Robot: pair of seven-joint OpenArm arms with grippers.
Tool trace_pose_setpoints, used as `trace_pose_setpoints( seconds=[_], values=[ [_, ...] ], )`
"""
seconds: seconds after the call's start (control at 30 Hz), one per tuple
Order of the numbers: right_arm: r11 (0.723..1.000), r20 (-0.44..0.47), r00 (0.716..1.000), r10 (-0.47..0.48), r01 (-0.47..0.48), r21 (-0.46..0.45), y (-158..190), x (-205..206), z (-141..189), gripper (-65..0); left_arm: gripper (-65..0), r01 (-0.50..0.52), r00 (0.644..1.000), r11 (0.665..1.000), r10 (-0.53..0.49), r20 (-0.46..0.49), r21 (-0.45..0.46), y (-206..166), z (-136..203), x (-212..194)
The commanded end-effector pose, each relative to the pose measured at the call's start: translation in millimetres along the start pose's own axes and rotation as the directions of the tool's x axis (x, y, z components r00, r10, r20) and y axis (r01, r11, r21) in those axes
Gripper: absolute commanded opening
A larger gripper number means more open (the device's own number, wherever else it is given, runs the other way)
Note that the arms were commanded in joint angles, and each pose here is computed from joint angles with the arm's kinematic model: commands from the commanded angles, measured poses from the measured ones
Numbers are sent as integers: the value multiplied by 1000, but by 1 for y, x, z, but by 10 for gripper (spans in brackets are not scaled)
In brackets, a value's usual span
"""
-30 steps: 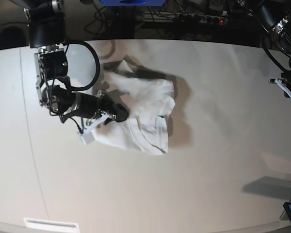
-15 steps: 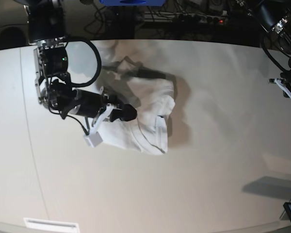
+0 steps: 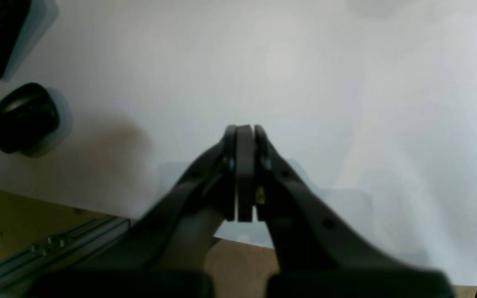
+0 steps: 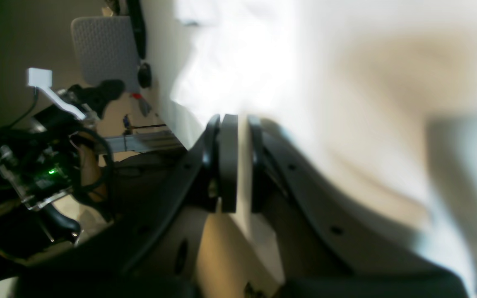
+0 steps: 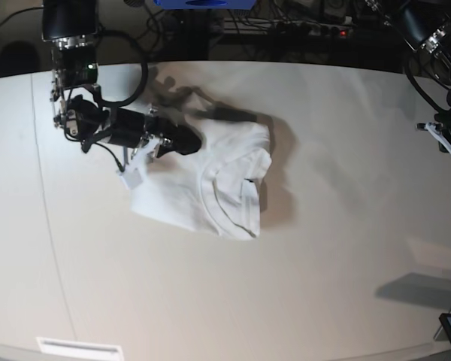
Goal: Fold the T-shirt properly
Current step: 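Flatten the folded shirt with the right gripper and raise the left gripper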
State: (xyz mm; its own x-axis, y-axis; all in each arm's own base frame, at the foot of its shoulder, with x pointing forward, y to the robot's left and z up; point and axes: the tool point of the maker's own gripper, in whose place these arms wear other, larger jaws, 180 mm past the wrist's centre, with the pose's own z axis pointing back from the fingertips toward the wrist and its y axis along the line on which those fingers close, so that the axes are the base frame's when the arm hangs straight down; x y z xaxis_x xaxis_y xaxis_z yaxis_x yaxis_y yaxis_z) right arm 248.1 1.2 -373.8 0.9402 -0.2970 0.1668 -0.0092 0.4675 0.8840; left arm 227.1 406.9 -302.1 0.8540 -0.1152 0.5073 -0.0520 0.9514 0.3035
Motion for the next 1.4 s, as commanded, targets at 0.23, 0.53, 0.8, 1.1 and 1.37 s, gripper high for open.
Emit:
trace_pose_setpoints(
  seconds=[0.23, 0.53, 0.8, 1.1, 1.37],
  values=[
    [994, -28, 994, -107, 106, -16, -26, -7, -9, -615, -650, 17, 999, 999, -18, 32, 27, 10, 7, 11],
    [994, 34, 999, 1, -5, 106, 48, 32, 10, -615, -650, 16, 999, 1000, -17, 33, 26, 9, 6, 11],
    [995, 60, 995, -78, 73, 70, 51, 76, 4, -617, -650, 17, 999, 1000, -18, 29, 26, 9, 6, 9],
    [979, 61, 995, -75, 85, -184, -7, 104, -16, -617, -650, 18, 999, 999, -19, 29, 27, 10, 6, 10],
    [977, 70, 997, -19, 33, -209, -8, 105, -16, -618, -650, 16, 999, 1000, -17, 33, 26, 9, 6, 11]
  ],
)
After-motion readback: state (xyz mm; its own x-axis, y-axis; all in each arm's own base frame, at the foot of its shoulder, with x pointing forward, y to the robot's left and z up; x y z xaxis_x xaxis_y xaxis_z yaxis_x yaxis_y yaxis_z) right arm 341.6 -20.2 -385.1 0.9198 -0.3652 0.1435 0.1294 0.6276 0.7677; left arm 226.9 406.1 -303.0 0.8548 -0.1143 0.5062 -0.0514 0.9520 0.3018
